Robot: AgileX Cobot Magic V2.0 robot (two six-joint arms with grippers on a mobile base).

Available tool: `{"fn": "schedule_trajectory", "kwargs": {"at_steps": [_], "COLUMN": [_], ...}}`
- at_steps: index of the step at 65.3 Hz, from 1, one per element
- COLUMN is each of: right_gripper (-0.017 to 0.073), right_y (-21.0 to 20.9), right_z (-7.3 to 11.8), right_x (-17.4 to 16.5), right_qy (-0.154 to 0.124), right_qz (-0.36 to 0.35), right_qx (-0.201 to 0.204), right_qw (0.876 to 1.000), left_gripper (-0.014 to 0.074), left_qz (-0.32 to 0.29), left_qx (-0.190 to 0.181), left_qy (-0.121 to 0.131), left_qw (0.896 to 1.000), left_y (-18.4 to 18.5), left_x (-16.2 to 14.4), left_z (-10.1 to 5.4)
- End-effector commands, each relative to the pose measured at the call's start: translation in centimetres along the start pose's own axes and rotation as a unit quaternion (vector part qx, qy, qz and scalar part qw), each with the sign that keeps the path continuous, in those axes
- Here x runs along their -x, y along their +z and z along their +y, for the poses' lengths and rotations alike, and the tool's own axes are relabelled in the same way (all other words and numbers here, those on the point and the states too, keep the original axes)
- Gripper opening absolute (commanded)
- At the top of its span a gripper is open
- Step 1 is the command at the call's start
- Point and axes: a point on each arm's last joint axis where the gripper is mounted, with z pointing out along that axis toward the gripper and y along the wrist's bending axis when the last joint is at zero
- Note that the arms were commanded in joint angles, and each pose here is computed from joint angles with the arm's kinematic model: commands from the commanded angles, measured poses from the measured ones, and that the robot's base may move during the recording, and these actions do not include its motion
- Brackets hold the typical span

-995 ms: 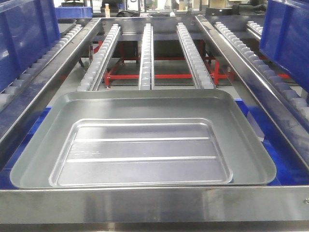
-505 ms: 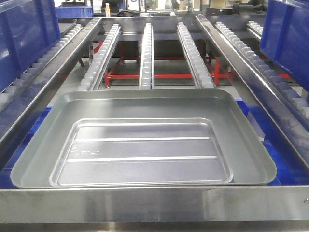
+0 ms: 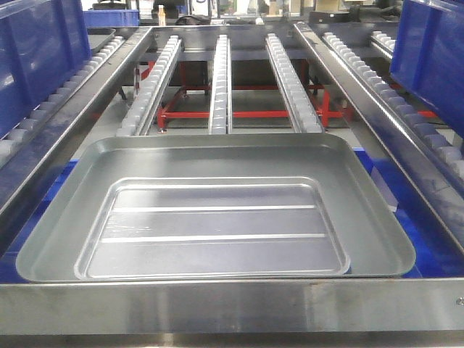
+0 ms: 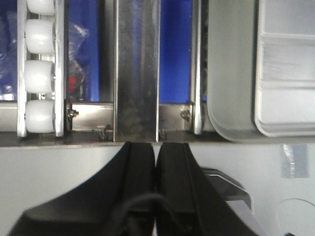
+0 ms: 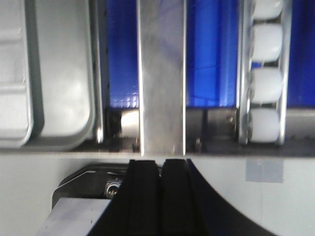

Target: Grab silver tray and place in blue box

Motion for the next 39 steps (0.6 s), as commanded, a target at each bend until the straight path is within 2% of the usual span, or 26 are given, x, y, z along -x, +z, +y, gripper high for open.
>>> {"fn": "schedule_trajectory", "kwargs": {"at_steps": [1,6,11,21,27,39], "right_gripper": [0.0074,0.0074,0.0074,0.0074,0.0073,0.0073], "right_y": [-0.5,0.3,1.2,2.7,3.4,3.9], "right_z": [1.2,2.9,4.7,6.9,7.6,8.4], "right_x": [2.0,2.6,2.8,3.7,4.6,5.9], "right_qy": [0.008,0.010,-0.004,-0.015,-0.017,-0.018], "right_qz": [-0.044,-0.033,-0.017,0.001,-0.002,-0.021], "right_qx": [-0.007,-0.002,0.009,0.017,0.021,0.032], "right_qw": [0.999,0.999,1.000,1.000,1.000,0.999], "left_gripper": [-0.0007,-0.0007,-0.0007,-0.0007,-0.0007,-0.0007], "left_qz": [-0.042,-0.044,-0.035,-0.022,-0.012,0.005], "left_qx": [0.007,0.007,-0.010,-0.032,-0.030,-0.034], "left_qy": [-0.008,0.002,0.008,0.031,0.034,0.020], "left_qw": [0.999,0.999,0.999,0.999,0.999,0.999], "left_y": [-0.1,0.6,1.3,2.9,4.0,5.8], "left_x": [2.0,2.8,3.4,4.8,5.6,6.8], "left_z": [-1.2,-2.8,-4.5,-7.3,-8.0,-9.1]}}
